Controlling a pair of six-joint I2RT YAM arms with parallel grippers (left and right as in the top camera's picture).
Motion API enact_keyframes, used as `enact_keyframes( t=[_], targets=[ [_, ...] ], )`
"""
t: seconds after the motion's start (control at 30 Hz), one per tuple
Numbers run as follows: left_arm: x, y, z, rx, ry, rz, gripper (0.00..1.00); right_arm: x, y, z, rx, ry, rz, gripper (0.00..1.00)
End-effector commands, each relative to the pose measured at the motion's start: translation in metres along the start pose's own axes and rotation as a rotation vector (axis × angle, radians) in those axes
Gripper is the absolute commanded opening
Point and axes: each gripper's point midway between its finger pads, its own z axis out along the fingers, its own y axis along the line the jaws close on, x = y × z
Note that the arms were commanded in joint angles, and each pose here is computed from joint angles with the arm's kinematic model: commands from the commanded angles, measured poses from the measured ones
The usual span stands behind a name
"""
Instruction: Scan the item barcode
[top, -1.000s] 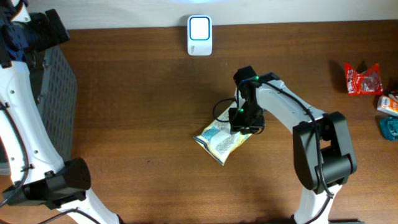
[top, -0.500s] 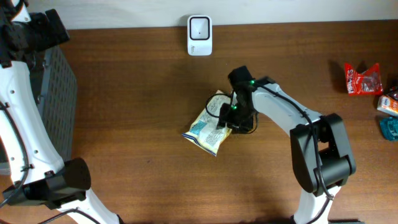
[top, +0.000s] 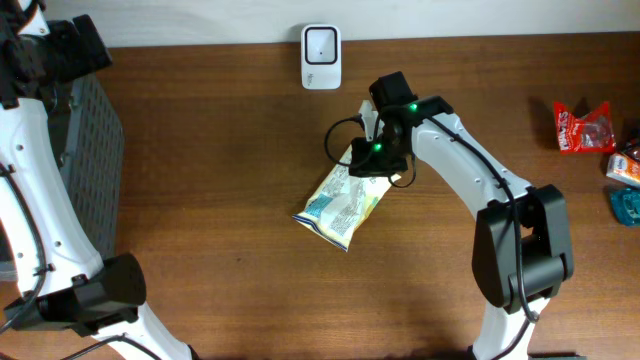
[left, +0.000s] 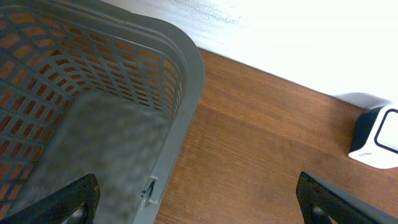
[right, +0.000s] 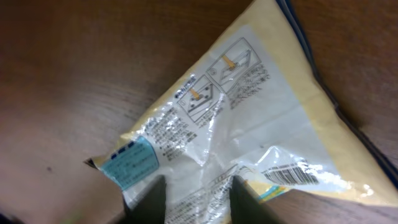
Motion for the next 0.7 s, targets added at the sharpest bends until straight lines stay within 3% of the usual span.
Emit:
enact_keyframes(
  t=[0.0,0.4,0.5,0.67],
  targets=[
    [-0.001,0.001,-0.004,0.002,-0.008,-0.012,0.99,0.011,0.003,0.009,0.017,0.029,0.054,0.13],
    [-0.001,0.001,-0.004,0.002,-0.008,-0.012,0.99,0.04,-0.043,0.047,0.193,0.026,0.193,0.04],
    [-0.001,0.001,-0.004,0.002,-0.008,-0.012,0.99,0.034,-0.037,0.029,0.21,0.028,0.194,0.04],
    [-0.001,0.001,-0.004,0.002,-0.008,-0.012,0.99,0.009,-0.037,-0.036,0.367,-0.02,0.184,0.15]
  ],
)
